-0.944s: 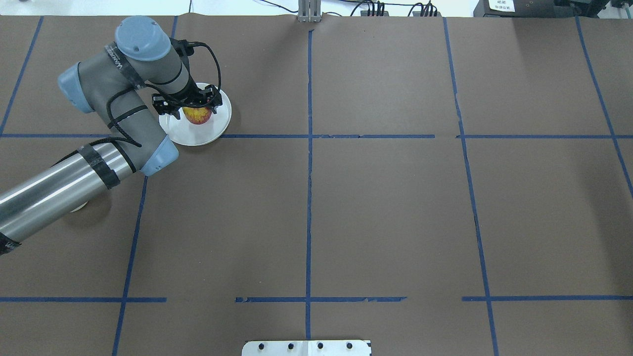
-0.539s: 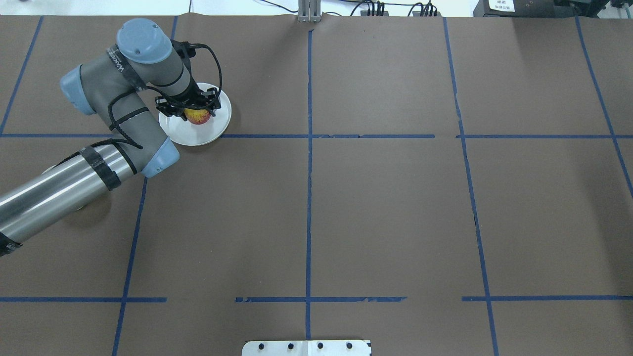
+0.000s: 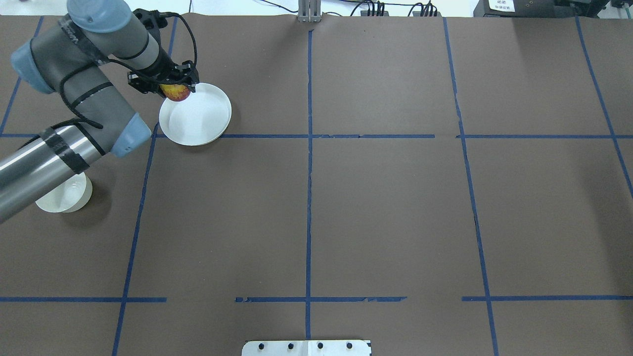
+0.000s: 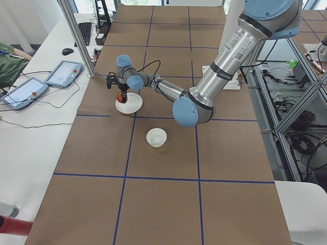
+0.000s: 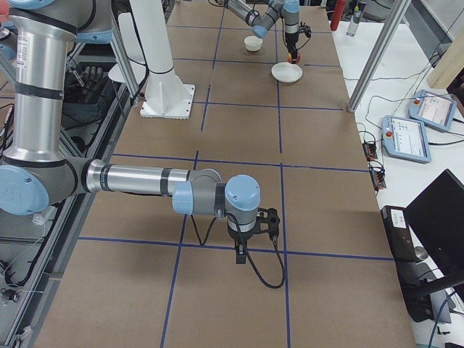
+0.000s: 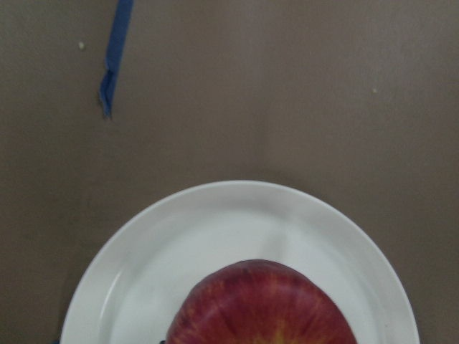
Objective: Move apple from plate to bowl
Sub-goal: 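Lift the apple with the left gripper and carry it over the white bowl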
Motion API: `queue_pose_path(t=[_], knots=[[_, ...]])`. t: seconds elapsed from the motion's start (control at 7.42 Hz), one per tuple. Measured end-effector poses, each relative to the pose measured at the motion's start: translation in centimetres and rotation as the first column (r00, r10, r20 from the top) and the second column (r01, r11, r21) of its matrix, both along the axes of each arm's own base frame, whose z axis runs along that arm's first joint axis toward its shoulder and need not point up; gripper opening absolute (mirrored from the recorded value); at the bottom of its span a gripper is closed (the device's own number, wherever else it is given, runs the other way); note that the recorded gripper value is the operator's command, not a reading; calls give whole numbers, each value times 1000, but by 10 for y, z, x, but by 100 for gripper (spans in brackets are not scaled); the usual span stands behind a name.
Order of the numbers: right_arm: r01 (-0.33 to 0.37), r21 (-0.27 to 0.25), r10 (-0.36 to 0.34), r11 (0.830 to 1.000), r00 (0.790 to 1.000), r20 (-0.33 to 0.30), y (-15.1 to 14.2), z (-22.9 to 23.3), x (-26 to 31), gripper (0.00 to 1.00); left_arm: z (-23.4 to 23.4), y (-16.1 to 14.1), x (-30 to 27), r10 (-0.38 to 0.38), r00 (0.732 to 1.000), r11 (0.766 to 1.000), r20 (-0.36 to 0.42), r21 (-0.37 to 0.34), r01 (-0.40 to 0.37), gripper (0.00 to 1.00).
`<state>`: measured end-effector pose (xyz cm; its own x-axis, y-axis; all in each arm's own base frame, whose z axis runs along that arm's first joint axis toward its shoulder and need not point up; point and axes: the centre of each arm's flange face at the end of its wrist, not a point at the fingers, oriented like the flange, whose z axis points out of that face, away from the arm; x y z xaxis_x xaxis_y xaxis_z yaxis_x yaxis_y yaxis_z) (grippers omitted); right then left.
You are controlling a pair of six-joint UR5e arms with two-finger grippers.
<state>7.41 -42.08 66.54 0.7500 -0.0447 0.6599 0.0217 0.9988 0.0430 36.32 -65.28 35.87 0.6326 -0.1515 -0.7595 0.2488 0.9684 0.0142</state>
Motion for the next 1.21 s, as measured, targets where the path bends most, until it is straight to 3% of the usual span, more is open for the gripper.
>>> queue_pose_path(t=[0.27,0.54,0.94,1.21], knots=[[0,0,0,1000,1000,0,0,0,0,100,-11,25,-76,55,997,997,51,55,-58,6],[0,0,0,1000,1000,-1,0,0,0,100,0,81,-135,106,988,990,109,80,-115,4],[0,-1,0,1000,1000,0,0,0,0,100,78,166,-186,101,988,991,114,78,-110,4],[0,-1,0,1000,1000,0,0,0,0,100,132,193,-192,64,996,993,68,93,-70,4]])
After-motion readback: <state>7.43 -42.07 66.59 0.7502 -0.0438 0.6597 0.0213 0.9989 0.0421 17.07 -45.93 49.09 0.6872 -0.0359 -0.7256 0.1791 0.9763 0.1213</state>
